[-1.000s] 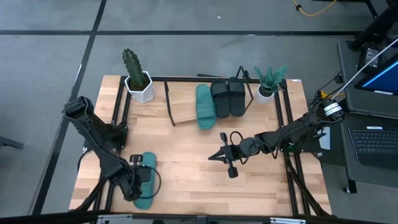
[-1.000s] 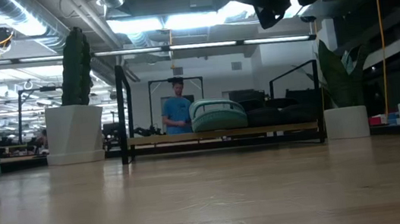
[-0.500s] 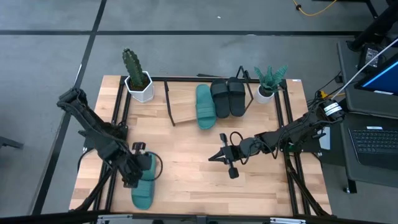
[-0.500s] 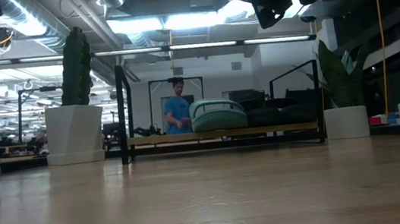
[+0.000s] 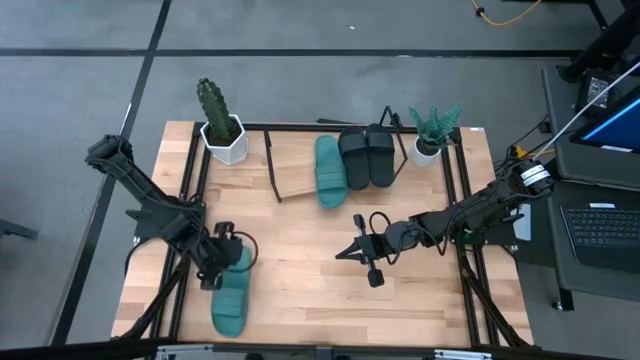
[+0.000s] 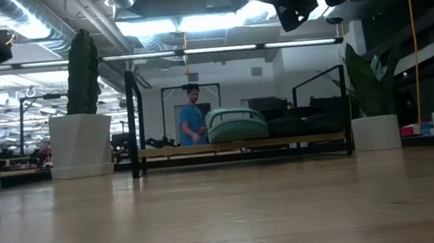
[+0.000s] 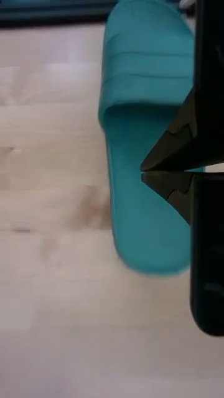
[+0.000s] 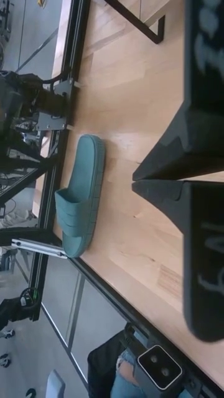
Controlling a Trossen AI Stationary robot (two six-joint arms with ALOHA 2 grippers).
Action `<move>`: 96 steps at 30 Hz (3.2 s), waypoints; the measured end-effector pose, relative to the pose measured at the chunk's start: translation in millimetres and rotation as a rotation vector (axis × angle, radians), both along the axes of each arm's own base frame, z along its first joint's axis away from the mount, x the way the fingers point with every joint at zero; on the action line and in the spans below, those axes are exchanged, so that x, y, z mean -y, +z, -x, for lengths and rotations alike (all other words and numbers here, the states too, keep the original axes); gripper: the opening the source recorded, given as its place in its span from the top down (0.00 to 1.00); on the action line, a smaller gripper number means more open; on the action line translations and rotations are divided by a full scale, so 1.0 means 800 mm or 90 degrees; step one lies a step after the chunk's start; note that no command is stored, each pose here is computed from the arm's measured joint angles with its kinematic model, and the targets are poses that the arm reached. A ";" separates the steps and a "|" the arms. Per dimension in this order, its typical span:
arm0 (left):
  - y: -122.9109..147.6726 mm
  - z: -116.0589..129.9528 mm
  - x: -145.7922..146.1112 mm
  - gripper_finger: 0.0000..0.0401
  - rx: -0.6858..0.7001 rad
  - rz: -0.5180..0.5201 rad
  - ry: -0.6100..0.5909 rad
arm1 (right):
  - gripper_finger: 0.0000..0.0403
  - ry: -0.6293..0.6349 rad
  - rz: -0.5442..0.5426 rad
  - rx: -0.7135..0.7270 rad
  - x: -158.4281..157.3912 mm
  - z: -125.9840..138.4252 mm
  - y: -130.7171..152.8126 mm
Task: Pick and place slides into the shelf
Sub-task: Put the dark green slide on the shelf
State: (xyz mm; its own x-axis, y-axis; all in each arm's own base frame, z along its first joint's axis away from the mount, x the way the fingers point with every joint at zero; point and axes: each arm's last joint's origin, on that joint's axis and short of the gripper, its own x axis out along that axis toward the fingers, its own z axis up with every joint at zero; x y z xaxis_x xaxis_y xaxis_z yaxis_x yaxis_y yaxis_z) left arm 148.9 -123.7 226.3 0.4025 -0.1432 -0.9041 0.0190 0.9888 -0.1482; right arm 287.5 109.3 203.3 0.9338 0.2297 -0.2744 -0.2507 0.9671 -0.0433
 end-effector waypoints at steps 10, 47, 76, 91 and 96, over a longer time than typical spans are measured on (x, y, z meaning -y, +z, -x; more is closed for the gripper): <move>-0.003 -0.006 -0.007 0.97 0.026 -0.023 0.035 | 0.99 -0.001 -0.002 0.000 0.000 0.000 0.000; -0.002 -0.007 -0.008 0.53 0.039 -0.022 0.082 | 0.97 0.000 -0.002 0.000 0.000 0.000 0.000; -0.013 0.000 0.036 0.54 -0.050 0.149 0.119 | 0.97 0.000 -0.002 -0.001 0.000 0.000 0.000; -0.046 -0.012 0.058 0.54 -0.162 0.165 0.085 | 0.97 -0.001 -0.004 -0.001 0.000 0.000 0.000; -0.048 -0.013 0.059 0.54 -0.164 0.166 0.084 | 0.97 -0.001 -0.004 -0.001 0.000 0.000 0.000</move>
